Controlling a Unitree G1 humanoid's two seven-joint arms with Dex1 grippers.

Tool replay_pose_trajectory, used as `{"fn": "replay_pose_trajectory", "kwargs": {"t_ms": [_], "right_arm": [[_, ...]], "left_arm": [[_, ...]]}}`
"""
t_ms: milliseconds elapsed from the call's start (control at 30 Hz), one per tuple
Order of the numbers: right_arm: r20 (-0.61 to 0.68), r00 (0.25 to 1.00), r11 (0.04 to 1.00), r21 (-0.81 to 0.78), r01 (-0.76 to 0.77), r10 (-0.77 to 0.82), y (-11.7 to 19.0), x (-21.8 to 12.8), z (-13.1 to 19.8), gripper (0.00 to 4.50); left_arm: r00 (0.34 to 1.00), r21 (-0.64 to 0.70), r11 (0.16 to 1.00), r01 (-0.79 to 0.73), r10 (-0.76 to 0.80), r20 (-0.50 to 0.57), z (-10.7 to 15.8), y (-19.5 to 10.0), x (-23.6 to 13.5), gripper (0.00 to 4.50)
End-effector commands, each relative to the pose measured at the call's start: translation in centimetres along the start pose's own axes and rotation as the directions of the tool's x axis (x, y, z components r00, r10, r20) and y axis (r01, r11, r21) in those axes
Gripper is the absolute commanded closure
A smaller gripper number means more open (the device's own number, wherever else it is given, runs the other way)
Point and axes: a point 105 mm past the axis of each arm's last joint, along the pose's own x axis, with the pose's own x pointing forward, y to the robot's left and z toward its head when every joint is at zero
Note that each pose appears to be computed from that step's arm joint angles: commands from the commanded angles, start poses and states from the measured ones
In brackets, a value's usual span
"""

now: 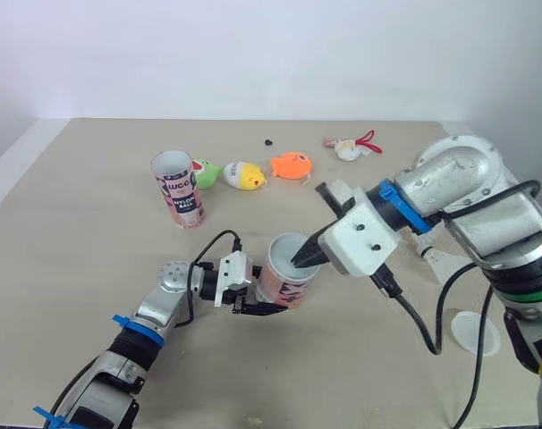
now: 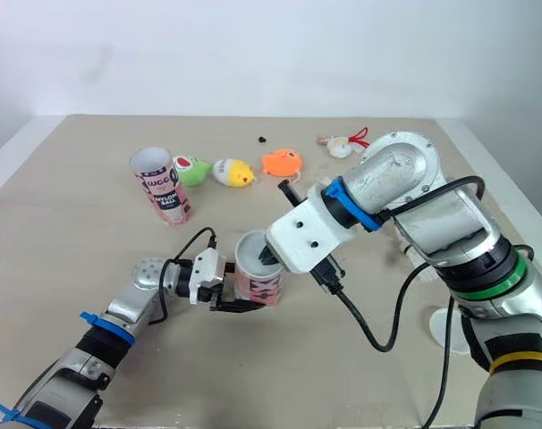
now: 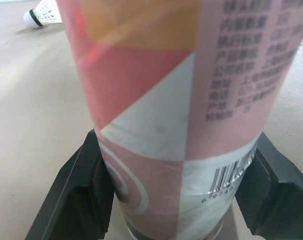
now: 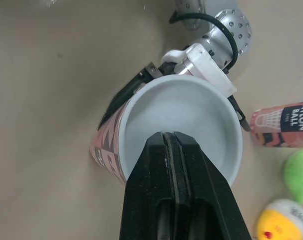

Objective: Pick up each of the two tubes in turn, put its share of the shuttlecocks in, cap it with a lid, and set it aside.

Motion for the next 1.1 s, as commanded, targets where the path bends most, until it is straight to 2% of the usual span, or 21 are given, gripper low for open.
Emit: {"fn": "replay_pose_trajectory", "kwargs": {"t_ms": [33, 167, 300, 400, 467, 600, 700, 733, 800, 900, 967, 1100], "right_arm": [[-0.065, 0.991, 0.993, 0.038, -0.113, 0.115, 1.6, 2.7, -2.1, 4.46], [-0.047, 0.995, 0.994, 0.065, -0.088, 0.091, 1.4, 1.7, -2.1, 4.46], [0.059, 0.994, 0.982, 0.170, 0.084, -0.095, -1.0, -1.4, -1.0, 4.46], [0.208, 0.922, 0.894, 0.384, 0.231, -0.327, -2.8, -5.8, 0.4, 4.46], [0.222, 0.885, 0.839, 0.473, 0.269, -0.409, -2.5, -7.3, 0.4, 4.46], [0.099, 0.826, 0.655, 0.664, 0.361, -0.555, -0.3, -8.5, -2.3, 3.12], [0.030, 0.792, 0.542, 0.745, 0.389, -0.610, 1.4, -8.6, -3.6, 1.67], [-0.003, 0.773, 0.492, 0.769, 0.407, -0.634, 2.1, -8.6, -4.1, 1.11], [-0.064, 0.739, 0.413, 0.796, 0.443, -0.670, 3.0, -8.7, -5.0, 0.12], [-0.129, 0.712, 0.335, 0.815, 0.472, -0.690, 4.3, -8.4, -5.9, 0.02], [-0.150, 0.717, 0.317, 0.822, 0.473, -0.681, 5.1, -7.8, -6.1, 0.02], [-0.142, 0.782, 0.312, 0.862, 0.399, -0.607, 7.9, -4.9, -6.0, 0.02]], "left_arm": [[0.990, -0.118, 0.993, 0.015, -0.032, -0.139, -4.1, -1.7, -0.2, 1.72], [0.991, -0.116, 0.993, 0.008, -0.023, -0.129, -4.0, -1.5, -0.2, 1.72], [0.995, -0.113, 0.994, 0.000, -0.012, -0.103, -3.6, -1.3, -0.1, 1.72], [0.997, -0.102, 0.995, -0.005, -0.004, -0.079, -3.2, -1.1, -0.1, 1.72], [0.997, -0.097, 0.995, -0.006, -0.001, -0.071, -3.1, -1.0, -0.1, 1.72], [0.998, -0.093, 0.995, -0.025, 0.019, -0.057, -2.8, -0.3, -0.3, 1.72], [1.000, -0.127, 0.992, -0.021, 0.019, -0.014, -2.0, 0.1, -0.4, 0.61], [1.000, -0.140, 0.990, -0.004, 0.004, -0.001, -1.7, 0.1, -0.6, 0.09], [1.000, -0.130, 0.991, 0.013, -0.013, 0.001, -1.3, 0.1, -0.8, 0.00], [1.000, -0.124, 0.992, 0.024, -0.024, -0.004, -1.1, 0.1, -1.1, 0.00], [1.000, -0.112, 0.993, 0.019, -0.020, -0.014, -1.2, 0.2, -1.4, 0.00], [0.999, -0.095, 0.995, 0.005, -0.009, -0.036, -1.0, 0.1, -3.1, 0.00]]}}
